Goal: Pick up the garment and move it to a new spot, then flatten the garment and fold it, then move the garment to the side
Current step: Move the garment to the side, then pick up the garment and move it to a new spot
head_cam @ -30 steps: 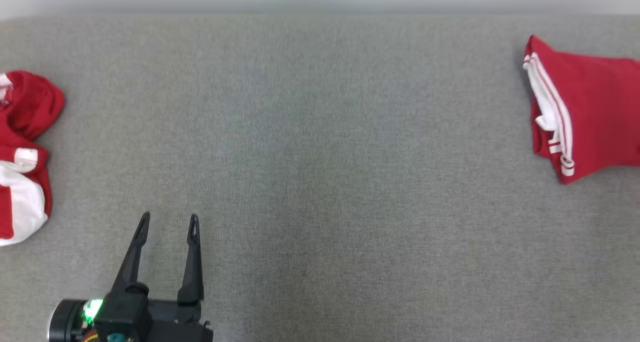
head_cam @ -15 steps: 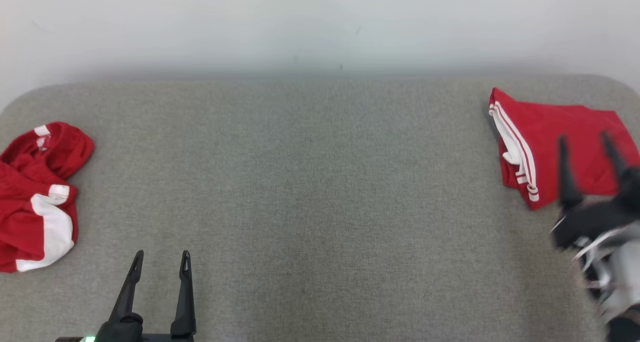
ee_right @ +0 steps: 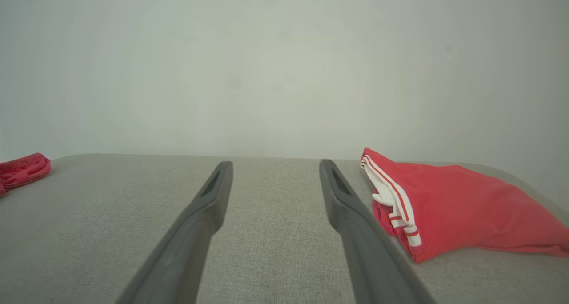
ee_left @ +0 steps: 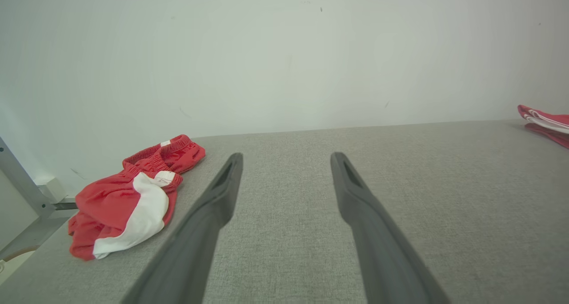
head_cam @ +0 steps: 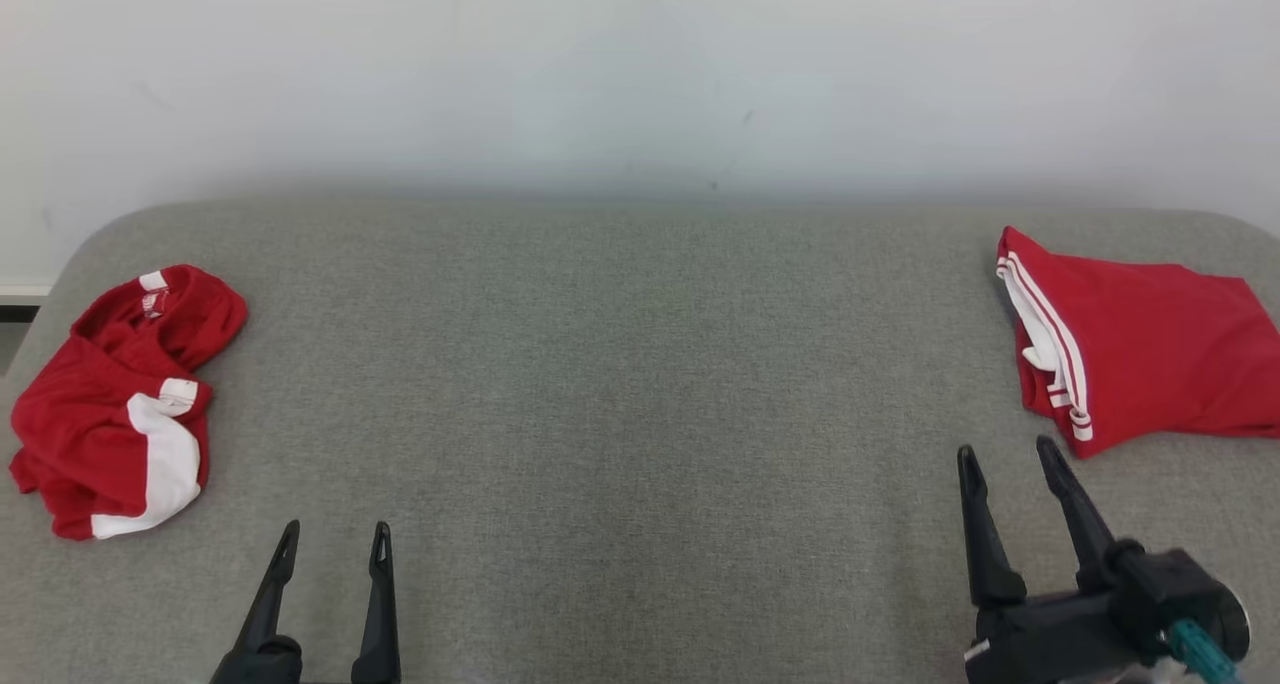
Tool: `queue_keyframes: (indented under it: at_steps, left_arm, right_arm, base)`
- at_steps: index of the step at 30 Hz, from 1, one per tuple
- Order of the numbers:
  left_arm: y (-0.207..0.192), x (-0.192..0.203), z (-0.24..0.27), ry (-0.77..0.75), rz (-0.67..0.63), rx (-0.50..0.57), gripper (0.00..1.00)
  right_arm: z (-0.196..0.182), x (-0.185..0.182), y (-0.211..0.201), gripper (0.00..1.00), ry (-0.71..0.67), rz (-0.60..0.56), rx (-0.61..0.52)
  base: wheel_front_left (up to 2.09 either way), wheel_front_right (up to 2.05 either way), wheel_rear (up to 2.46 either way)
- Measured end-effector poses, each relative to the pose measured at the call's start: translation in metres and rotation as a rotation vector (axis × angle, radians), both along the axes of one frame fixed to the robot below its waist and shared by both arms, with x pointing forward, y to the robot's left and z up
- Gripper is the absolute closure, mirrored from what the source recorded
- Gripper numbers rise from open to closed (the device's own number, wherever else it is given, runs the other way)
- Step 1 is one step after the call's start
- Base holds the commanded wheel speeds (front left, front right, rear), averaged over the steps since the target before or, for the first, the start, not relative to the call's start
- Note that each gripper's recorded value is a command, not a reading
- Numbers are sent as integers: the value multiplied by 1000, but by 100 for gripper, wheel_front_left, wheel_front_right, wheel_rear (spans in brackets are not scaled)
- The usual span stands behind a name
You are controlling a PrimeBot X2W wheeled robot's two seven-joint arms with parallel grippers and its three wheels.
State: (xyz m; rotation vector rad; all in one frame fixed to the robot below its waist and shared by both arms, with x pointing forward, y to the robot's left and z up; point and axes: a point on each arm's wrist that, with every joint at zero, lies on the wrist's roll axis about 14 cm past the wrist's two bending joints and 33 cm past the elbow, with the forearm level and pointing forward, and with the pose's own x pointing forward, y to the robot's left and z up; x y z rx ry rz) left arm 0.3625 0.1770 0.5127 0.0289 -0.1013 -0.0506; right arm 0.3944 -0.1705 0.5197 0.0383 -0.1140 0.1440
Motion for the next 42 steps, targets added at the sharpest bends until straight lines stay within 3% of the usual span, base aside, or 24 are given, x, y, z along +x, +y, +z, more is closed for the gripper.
queue_keyframes:
  at_steps: [13, 42]
  left_arm:
    - [5, -14, -9, 27, 25, -17, 0]
    - [0, -15, -18, 55, 14, -25, 0]
  right_arm:
    - [-26, -47, 3, 0, 72, -34, 25]
    - [-31, -53, -2, 0, 90, -56, 56]
  base:
    - [0, 0, 0]
    - [0, 0, 0]
